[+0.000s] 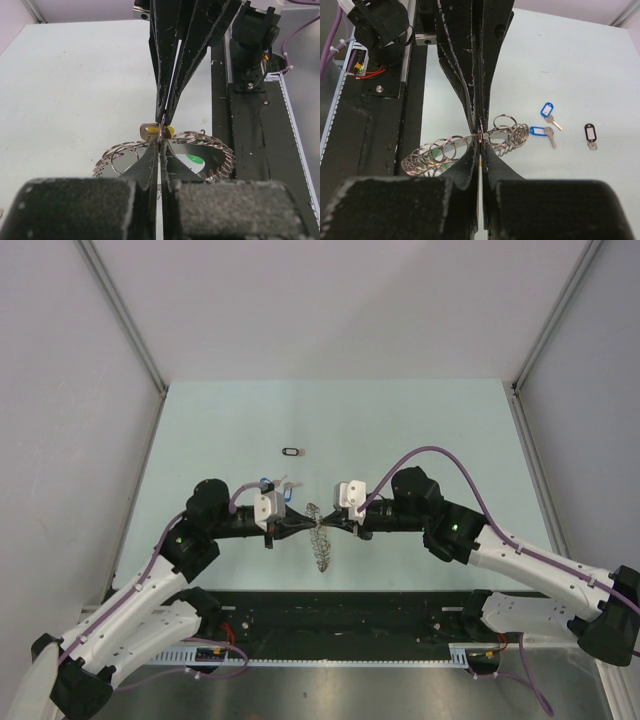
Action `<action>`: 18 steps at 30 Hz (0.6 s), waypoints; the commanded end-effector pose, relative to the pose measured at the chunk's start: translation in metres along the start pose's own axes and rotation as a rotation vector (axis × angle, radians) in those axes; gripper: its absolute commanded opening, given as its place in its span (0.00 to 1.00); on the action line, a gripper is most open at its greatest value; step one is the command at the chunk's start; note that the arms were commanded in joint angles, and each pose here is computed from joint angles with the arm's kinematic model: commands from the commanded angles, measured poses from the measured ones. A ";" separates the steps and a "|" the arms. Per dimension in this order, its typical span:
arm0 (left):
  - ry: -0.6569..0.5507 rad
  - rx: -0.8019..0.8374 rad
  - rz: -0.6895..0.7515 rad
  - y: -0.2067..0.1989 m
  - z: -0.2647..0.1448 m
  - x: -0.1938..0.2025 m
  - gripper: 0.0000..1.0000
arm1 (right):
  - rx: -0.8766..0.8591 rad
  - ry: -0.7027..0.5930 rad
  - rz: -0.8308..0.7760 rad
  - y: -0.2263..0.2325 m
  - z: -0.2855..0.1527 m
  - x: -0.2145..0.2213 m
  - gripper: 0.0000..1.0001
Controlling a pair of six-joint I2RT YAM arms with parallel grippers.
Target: Put the keys on the keyring
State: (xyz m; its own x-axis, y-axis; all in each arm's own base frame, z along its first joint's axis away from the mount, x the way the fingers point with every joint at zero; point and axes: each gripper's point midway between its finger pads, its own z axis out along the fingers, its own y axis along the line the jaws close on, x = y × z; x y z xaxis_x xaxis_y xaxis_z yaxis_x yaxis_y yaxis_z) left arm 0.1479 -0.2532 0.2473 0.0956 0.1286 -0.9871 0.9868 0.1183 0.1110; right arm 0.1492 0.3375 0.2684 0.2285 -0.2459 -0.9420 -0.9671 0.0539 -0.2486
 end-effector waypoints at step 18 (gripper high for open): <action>0.048 -0.103 -0.204 0.014 -0.004 -0.027 0.00 | 0.025 -0.040 -0.073 -0.008 0.003 -0.020 0.00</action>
State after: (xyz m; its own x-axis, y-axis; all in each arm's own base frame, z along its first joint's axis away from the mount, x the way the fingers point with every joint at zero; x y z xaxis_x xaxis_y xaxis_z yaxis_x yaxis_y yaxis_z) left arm 0.1529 -0.2494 0.2451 -0.1088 0.1947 -0.9748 0.9763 0.2058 -0.0678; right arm 0.1528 0.3389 0.2658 0.2540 -0.2600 -0.9316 -0.9587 0.0595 -0.2780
